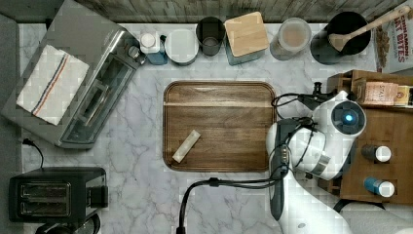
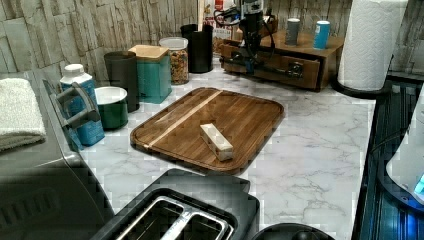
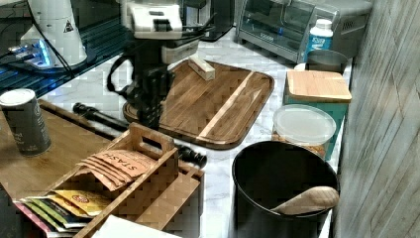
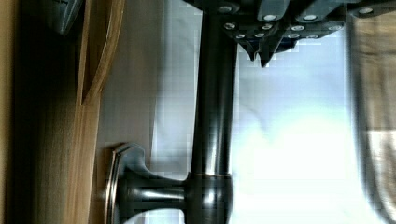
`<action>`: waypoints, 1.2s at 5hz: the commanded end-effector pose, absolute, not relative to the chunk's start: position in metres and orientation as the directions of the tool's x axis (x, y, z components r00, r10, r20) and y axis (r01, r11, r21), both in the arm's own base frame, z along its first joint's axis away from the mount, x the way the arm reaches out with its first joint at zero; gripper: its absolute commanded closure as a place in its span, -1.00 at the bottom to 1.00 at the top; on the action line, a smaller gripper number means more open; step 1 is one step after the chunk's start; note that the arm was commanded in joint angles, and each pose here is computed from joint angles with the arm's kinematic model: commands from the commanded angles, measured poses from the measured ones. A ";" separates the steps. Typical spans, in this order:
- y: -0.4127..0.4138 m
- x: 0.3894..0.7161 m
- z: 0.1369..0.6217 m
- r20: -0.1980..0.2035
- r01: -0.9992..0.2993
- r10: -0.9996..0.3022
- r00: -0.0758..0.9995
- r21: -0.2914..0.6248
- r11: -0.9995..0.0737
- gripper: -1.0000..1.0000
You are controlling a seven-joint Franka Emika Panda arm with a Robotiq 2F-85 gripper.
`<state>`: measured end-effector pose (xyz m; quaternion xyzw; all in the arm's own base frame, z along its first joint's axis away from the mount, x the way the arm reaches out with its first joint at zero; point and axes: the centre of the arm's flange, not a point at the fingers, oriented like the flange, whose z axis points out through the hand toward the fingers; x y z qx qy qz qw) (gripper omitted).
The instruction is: Close the drawer.
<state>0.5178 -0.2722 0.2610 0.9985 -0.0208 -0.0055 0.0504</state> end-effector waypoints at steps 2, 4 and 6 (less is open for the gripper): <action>-0.423 0.468 0.328 0.110 -0.272 -0.254 0.961 0.219 -0.937 1.00; -0.423 0.468 0.328 0.110 -0.272 -0.254 0.961 0.219 -0.937 1.00; -0.423 0.468 0.328 0.110 -0.272 -0.253 0.961 0.219 -0.937 1.00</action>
